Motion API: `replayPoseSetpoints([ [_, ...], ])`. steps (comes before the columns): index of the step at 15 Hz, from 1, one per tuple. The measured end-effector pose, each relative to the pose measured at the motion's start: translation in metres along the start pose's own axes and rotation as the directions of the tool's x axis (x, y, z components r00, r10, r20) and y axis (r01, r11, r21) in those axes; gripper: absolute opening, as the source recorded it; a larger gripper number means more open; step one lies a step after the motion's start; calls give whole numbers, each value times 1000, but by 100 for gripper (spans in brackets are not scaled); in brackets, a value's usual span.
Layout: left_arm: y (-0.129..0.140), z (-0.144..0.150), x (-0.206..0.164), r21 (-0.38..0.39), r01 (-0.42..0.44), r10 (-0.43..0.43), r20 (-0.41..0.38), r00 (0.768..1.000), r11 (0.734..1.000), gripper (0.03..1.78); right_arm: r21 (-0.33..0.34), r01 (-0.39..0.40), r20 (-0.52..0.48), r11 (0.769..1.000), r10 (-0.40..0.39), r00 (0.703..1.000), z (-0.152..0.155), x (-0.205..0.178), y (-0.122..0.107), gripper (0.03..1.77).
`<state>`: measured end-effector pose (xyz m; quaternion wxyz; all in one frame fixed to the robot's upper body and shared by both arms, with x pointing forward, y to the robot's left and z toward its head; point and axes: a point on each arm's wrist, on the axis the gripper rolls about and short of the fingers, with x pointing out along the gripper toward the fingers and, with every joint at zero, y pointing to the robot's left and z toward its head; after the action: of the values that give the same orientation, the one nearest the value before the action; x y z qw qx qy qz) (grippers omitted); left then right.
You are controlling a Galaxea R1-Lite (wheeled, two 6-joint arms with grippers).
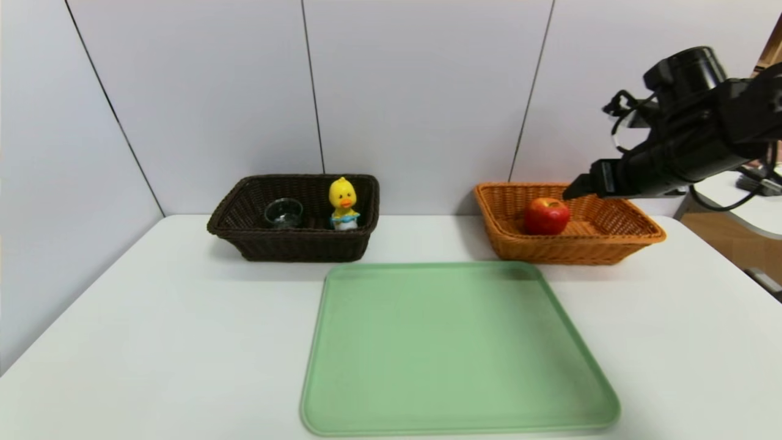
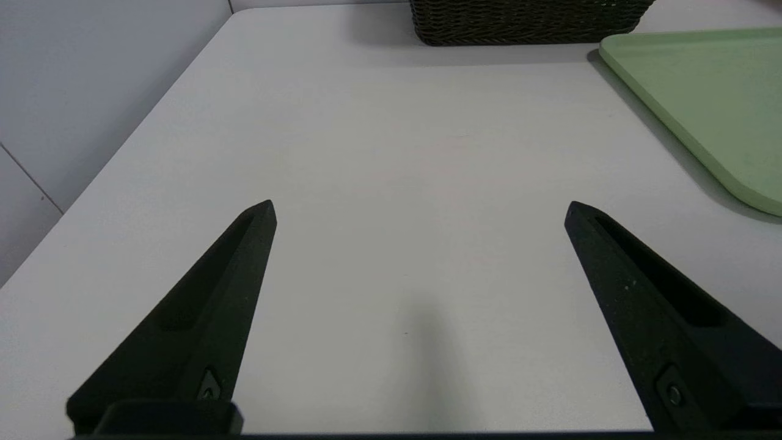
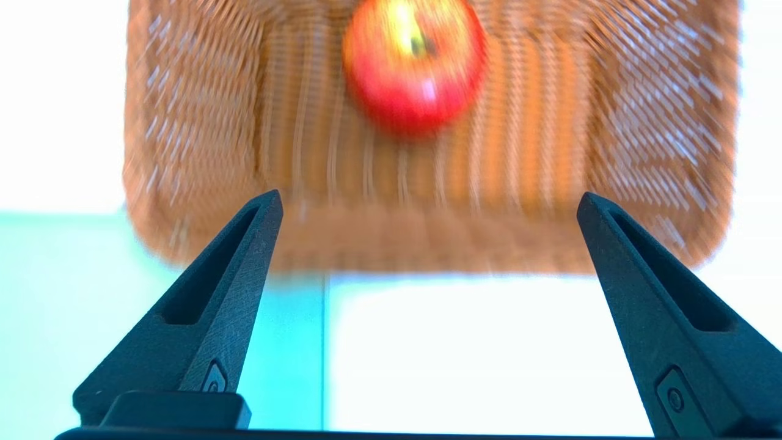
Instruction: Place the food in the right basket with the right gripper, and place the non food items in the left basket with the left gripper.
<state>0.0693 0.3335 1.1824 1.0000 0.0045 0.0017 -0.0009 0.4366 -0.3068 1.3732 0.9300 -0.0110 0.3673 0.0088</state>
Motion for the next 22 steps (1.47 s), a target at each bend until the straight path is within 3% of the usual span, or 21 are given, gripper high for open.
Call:
replayPoseSetpoints([
  [3, 0, 0, 0, 0, 0, 0, 0, 1000, 1000, 169, 7, 4, 38, 1000, -4, 999, -33, -69, -7, 168],
  [7, 0, 0, 0, 0, 0, 0, 0, 1000, 1000, 169, 22, 18, 102, 1000, -20, 995, -110, -150, -17, 169],
  [11, 0, 0, 0, 0, 0, 0, 0, 1000, 1000, 169, 30, 33, 209, 999, -39, 977, -197, -186, -21, 169],
  [15, 0, 0, 0, 0, 0, 0, 0, 1000, 1000, 169, 20, 81, 394, 997, -82, 915, -266, -192, -22, 169],
  [22, 0, 0, 0, 0, 0, 0, 0, 1000, 1000, 169, -22, 115, 636, 993, -75, 768, -348, -167, -20, 169],
])
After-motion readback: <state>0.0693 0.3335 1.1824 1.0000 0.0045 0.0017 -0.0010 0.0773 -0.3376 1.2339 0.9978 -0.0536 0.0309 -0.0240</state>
